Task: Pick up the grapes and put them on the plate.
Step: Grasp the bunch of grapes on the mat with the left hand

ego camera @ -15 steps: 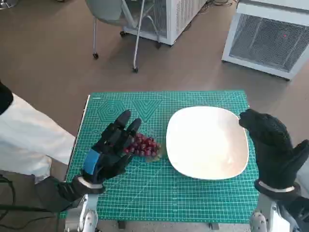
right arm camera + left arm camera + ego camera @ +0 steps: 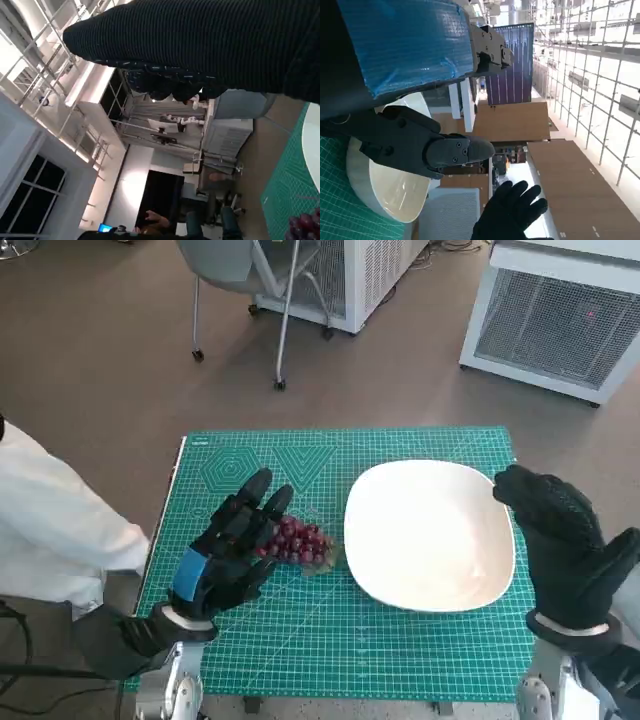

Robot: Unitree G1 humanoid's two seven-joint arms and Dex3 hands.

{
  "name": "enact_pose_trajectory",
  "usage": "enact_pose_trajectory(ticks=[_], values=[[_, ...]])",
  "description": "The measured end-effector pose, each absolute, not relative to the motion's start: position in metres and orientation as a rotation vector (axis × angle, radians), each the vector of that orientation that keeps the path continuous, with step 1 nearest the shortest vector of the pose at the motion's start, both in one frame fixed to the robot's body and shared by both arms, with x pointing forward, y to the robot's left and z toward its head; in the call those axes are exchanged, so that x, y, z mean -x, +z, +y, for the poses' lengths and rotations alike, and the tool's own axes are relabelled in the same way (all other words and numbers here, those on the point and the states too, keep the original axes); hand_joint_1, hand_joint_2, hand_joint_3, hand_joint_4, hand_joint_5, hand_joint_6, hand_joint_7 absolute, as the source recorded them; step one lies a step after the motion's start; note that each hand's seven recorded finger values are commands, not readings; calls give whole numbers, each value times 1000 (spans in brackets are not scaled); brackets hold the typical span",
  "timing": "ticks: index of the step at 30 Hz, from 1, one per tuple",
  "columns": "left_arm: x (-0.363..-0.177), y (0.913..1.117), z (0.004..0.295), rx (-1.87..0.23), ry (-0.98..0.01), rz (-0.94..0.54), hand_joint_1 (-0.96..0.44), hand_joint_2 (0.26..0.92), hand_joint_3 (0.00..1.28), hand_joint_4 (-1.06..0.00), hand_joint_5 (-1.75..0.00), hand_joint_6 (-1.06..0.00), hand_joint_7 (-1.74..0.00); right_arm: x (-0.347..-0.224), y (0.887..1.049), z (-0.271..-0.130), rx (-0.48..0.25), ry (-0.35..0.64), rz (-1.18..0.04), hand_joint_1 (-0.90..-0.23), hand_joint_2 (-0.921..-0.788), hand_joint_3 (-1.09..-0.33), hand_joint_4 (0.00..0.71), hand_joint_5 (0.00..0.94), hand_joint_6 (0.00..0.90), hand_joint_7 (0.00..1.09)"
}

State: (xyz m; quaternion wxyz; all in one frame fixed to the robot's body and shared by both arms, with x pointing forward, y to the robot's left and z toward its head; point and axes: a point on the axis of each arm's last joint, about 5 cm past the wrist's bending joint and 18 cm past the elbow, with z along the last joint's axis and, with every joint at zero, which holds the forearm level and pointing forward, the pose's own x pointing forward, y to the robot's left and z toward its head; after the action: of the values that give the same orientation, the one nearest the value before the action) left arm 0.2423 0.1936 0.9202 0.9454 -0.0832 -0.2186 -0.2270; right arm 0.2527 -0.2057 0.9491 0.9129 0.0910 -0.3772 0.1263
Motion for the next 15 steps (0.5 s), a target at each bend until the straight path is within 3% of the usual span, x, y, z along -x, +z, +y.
enact_pose_trajectory(ticks=[15], values=[[-242,920,193,164,-465,-445,-486,921,337,-254,-2,-271,-24,-253,949,-206,-186,261,-782,-418,-921,-566,477,391,218,857]])
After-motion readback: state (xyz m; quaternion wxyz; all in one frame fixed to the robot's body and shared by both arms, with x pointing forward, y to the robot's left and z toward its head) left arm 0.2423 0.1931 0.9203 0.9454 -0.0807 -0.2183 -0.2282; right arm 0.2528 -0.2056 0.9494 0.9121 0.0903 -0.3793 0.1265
